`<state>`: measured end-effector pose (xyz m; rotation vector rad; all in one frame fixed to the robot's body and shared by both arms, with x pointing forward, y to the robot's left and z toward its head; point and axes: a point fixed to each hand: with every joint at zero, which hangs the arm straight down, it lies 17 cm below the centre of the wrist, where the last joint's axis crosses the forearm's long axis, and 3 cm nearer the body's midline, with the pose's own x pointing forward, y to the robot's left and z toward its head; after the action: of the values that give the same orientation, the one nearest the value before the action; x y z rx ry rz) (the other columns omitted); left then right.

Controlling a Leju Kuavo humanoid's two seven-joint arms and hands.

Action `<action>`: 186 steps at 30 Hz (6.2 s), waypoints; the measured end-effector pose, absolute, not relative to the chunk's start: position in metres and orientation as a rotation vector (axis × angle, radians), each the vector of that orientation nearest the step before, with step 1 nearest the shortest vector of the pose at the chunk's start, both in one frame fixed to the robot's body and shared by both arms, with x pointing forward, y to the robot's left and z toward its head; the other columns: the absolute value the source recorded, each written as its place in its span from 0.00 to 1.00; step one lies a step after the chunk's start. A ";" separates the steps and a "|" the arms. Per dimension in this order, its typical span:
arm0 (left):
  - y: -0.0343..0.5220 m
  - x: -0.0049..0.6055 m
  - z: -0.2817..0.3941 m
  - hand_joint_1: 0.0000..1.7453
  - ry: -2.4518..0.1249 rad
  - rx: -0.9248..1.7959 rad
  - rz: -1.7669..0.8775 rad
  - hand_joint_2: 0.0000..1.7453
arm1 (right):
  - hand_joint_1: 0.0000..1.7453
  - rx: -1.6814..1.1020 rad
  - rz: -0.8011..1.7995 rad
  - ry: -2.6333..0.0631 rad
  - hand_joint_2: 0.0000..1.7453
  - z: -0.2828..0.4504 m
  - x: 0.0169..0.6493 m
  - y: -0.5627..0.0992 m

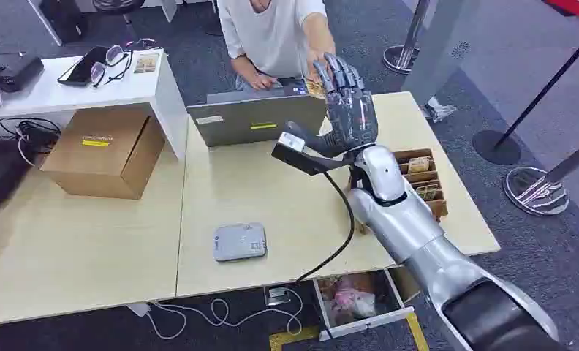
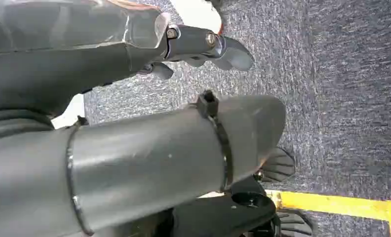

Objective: Pass the card to the sensor for recognition and then transmit it.

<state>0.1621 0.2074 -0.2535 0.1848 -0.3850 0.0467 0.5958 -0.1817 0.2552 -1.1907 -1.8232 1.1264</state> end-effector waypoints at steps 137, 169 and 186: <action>0.203 0.175 -0.252 0.00 -0.356 0.128 0.056 0.00 | 1.00 -0.409 0.991 -1.635 1.00 0.122 0.519 -0.119; 0.199 0.172 -0.254 0.00 -0.313 0.113 0.058 0.00 | 1.00 -0.115 1.134 -1.515 1.00 0.069 0.468 -0.025; 0.202 0.175 -0.253 0.00 -0.308 0.124 0.065 0.00 | 1.00 -0.269 1.196 -1.486 1.00 0.054 0.485 -0.029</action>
<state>0.1754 0.2020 -0.2528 0.1239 -0.3083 0.0654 0.4852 -0.0287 0.0541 -0.2690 -1.4861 1.1959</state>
